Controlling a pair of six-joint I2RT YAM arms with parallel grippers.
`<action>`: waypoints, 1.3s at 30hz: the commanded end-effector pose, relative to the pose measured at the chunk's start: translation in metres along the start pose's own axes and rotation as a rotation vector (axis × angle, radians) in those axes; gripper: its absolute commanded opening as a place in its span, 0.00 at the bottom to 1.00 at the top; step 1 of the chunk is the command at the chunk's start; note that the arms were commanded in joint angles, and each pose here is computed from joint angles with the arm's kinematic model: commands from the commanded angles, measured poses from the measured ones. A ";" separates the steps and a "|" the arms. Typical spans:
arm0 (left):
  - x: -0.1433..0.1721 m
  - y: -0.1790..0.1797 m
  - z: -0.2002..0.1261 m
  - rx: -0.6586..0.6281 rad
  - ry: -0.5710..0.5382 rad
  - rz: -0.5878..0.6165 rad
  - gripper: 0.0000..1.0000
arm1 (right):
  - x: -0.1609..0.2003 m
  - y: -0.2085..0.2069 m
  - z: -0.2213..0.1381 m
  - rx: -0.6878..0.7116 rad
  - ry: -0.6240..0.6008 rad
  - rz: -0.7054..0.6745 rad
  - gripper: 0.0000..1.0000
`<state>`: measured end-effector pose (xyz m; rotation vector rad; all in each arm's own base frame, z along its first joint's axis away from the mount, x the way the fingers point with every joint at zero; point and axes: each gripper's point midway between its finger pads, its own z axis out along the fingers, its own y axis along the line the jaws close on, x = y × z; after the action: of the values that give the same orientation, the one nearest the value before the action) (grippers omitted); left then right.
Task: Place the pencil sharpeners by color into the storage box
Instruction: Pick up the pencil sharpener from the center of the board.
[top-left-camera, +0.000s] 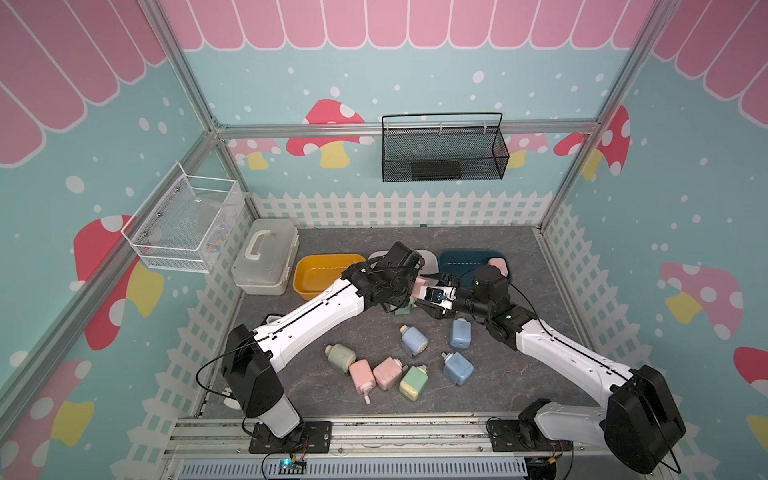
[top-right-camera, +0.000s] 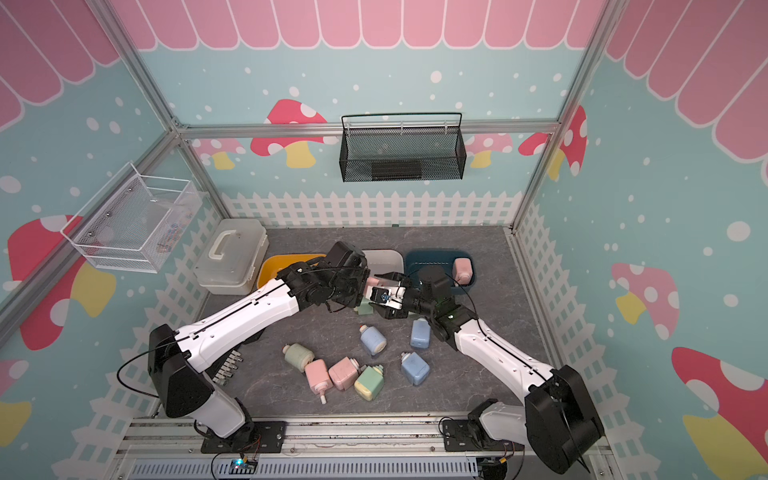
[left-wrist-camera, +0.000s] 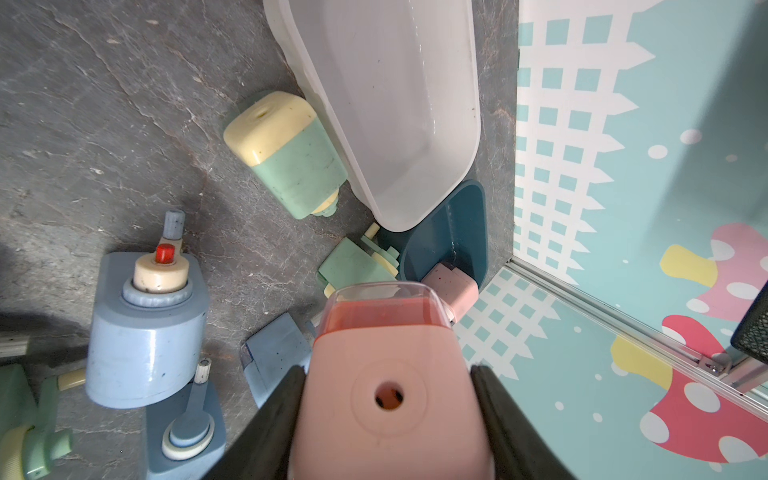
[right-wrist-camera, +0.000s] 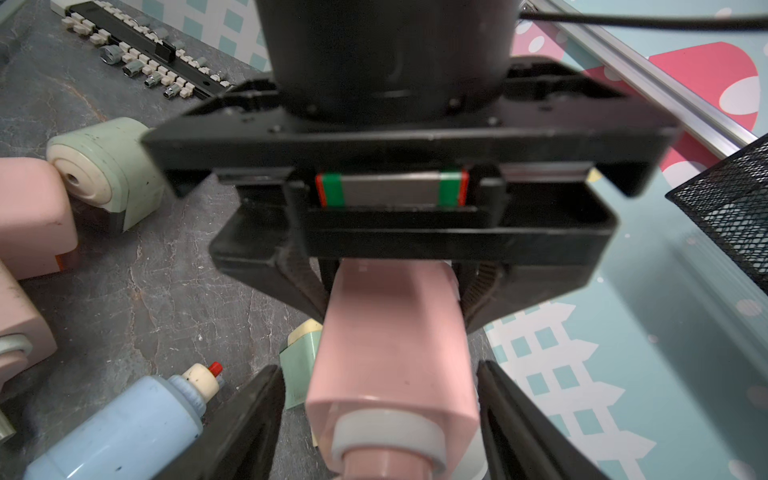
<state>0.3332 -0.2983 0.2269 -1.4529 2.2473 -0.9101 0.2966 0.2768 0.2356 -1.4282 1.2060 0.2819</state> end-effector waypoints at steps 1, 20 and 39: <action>0.010 -0.012 -0.003 0.034 0.041 -0.019 0.00 | -0.008 -0.005 0.005 0.009 -0.028 -0.025 0.71; 0.001 -0.038 -0.004 0.127 -0.008 0.194 0.57 | -0.014 -0.005 0.003 0.019 -0.046 0.000 0.00; -0.032 -0.074 -0.007 0.429 -0.151 0.677 0.99 | 0.073 -0.057 -0.008 0.276 0.185 0.475 0.00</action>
<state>0.3815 -0.2885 0.2603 -0.6743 2.1357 -0.8643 0.3526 0.2374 0.2102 -1.1095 1.5726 0.2644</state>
